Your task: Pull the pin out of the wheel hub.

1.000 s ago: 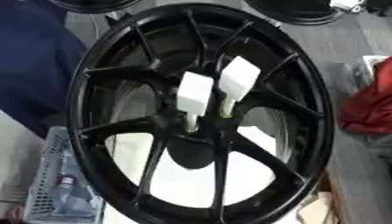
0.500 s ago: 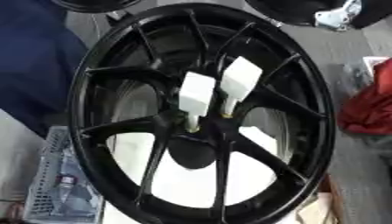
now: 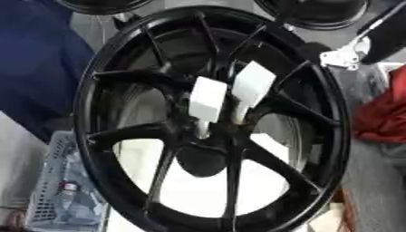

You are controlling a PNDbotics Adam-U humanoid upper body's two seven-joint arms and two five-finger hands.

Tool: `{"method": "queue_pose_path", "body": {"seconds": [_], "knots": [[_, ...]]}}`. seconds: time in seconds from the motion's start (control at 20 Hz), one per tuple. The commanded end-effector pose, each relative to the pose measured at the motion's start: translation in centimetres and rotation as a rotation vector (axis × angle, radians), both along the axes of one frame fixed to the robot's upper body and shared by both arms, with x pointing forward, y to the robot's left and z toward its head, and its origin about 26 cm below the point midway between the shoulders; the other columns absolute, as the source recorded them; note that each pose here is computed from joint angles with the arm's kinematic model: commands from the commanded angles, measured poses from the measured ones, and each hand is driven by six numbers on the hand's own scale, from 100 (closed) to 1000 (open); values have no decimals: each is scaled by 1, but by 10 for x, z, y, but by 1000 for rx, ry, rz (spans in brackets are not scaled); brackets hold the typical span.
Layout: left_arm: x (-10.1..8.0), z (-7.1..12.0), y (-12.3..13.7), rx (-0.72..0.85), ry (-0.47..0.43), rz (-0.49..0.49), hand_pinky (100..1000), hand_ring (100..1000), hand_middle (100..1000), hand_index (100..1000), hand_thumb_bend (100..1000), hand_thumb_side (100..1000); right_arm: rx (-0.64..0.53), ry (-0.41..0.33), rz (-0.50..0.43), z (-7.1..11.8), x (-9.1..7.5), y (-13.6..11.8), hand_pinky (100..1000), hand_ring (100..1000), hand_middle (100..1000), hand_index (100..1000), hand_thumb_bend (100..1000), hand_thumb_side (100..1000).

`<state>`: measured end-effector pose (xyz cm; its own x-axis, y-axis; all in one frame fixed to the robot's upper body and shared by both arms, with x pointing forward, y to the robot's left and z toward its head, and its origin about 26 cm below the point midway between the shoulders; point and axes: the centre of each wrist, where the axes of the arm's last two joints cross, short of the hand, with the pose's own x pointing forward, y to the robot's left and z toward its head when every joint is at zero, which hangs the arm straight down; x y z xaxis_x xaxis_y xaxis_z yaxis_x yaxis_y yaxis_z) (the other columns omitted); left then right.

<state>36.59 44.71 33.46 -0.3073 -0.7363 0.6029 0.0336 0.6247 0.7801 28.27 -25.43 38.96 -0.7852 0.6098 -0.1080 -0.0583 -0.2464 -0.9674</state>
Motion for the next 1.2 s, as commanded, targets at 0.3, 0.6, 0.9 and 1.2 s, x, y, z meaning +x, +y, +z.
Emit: {"method": "queue_pose_path", "body": {"seconds": [0.3, 0.6, 0.9, 1.2], "knots": [[-5, 14, 2, 26, -23, 9, 731, 689, 680, 774, 303, 802, -53, -32, 32, 5, -7, 4, 874, 865, 798, 838, 224, 239], [-5, 13, 3, 24, -20, 9, 732, 690, 680, 774, 300, 804, -54, -21, 39, 1, 1, 7, 876, 868, 800, 839, 220, 210], [-5, 13, 3, 19, -22, 11, 732, 690, 680, 773, 297, 805, -62, -12, 34, -3, 9, 7, 876, 869, 801, 838, 225, 199], [-5, 11, 3, 16, -22, 14, 732, 690, 681, 773, 294, 806, -57, -15, 44, -4, 11, 8, 877, 870, 810, 846, 249, 166]]}}
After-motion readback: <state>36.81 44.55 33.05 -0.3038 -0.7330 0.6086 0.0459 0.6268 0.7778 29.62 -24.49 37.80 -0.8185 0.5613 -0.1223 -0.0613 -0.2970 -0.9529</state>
